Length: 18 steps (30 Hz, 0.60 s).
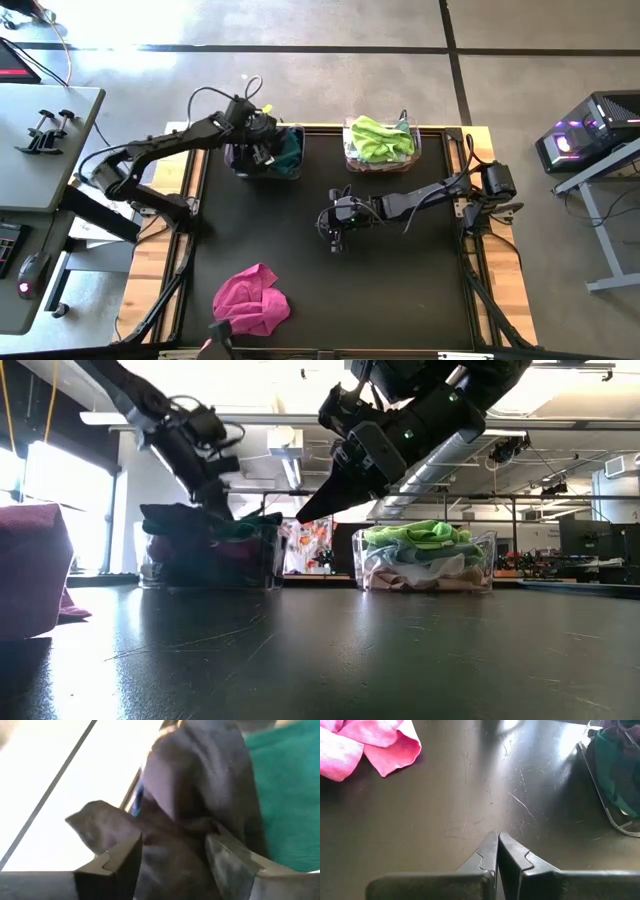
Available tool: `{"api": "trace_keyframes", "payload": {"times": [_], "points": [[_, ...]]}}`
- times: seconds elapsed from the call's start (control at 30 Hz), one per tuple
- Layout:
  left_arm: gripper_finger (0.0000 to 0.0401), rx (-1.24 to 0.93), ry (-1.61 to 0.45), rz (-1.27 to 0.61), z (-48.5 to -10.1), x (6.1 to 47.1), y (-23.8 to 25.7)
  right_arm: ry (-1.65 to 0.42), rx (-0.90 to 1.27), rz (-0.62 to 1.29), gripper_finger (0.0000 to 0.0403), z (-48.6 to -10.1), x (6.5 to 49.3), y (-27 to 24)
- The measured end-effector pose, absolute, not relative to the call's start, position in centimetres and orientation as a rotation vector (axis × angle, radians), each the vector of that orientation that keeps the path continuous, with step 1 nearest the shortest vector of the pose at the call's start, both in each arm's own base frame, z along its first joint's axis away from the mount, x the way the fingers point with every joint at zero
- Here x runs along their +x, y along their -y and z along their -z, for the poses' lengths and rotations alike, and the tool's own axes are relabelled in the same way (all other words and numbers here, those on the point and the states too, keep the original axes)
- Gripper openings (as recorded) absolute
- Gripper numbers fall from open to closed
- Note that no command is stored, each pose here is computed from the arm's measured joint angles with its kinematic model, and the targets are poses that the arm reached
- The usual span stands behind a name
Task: Sort towels by color in basket
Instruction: Put the black kitchen towel into the left transparent bin, then put the pink kitchen towel into the right transparent bin
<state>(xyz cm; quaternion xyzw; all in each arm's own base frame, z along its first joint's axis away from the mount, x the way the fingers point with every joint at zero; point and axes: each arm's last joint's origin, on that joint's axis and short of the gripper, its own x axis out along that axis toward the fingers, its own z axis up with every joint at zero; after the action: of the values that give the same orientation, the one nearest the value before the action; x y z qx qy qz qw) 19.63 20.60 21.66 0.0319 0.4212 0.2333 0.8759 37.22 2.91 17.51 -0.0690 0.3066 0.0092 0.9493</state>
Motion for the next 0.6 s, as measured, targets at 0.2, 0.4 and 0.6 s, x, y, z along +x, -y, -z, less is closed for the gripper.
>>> {"api": "trace_keyframes", "payload": {"times": [0.2,0.4,0.6], "points": [[0.0225,0.026,-0.811,-0.560,-26.6,19.2,-19.6,-0.619,-0.140,-0.018,0.0000,-17.5,37.3,-2.9],[0.0209,-0.110,-0.643,-0.451,-29.6,19.3,-15.8,-0.619,-0.136,-0.017,0.0000,-17.5,37.3,-2.9],[0.0165,0.012,-0.608,-0.070,-29.9,20.7,-7.8,-0.615,-0.134,-0.023,0.0000,-17.6,37.3,-3.2]]}}
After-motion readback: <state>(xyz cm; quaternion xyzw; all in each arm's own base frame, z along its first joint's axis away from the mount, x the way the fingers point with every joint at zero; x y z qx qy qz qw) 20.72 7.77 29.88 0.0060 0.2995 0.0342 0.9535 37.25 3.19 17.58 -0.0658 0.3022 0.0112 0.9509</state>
